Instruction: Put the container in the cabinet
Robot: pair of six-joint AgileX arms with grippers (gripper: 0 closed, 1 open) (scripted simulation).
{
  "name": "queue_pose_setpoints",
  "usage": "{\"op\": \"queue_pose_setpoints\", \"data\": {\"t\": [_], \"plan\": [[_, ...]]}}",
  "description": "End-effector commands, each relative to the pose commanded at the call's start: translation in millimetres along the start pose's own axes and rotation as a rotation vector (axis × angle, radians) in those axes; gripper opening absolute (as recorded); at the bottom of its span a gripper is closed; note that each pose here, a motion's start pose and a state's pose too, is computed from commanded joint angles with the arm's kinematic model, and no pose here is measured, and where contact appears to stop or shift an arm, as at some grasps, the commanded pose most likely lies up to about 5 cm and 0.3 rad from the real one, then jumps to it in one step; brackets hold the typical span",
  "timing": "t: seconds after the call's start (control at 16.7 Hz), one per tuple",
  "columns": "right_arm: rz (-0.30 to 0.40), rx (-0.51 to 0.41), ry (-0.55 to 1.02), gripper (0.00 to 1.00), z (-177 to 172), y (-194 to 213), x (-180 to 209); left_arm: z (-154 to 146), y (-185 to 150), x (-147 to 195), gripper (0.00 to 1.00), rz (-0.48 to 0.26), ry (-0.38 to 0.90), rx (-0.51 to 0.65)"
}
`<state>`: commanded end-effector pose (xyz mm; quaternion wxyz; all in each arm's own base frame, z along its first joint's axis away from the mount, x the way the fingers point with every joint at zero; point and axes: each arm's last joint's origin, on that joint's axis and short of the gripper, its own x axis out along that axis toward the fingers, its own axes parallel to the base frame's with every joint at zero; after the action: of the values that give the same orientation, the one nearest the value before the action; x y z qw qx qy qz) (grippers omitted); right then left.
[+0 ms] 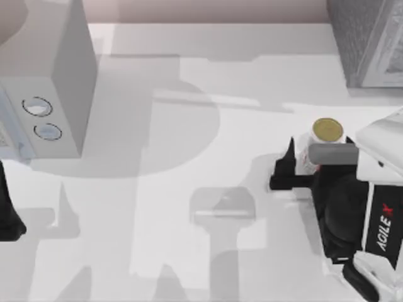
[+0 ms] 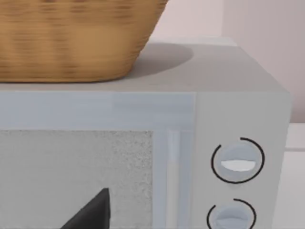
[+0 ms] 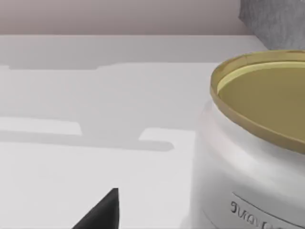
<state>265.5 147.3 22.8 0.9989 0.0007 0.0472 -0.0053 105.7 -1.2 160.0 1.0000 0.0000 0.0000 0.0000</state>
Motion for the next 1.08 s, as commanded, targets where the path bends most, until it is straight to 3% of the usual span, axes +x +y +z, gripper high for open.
{"op": "queue_pose_setpoints", "data": {"t": [0.66, 1.08], "plan": [[0.0, 0.0, 0.0, 0.02, 0.0, 0.0, 0.0, 0.0, 0.0, 0.0, 1.0, 0.0, 0.0, 0.0], [0.0, 0.0, 0.0, 0.0, 0.0, 0.0, 0.0, 0.0, 0.0, 0.0, 1.0, 0.0, 0.0, 0.0]]}}
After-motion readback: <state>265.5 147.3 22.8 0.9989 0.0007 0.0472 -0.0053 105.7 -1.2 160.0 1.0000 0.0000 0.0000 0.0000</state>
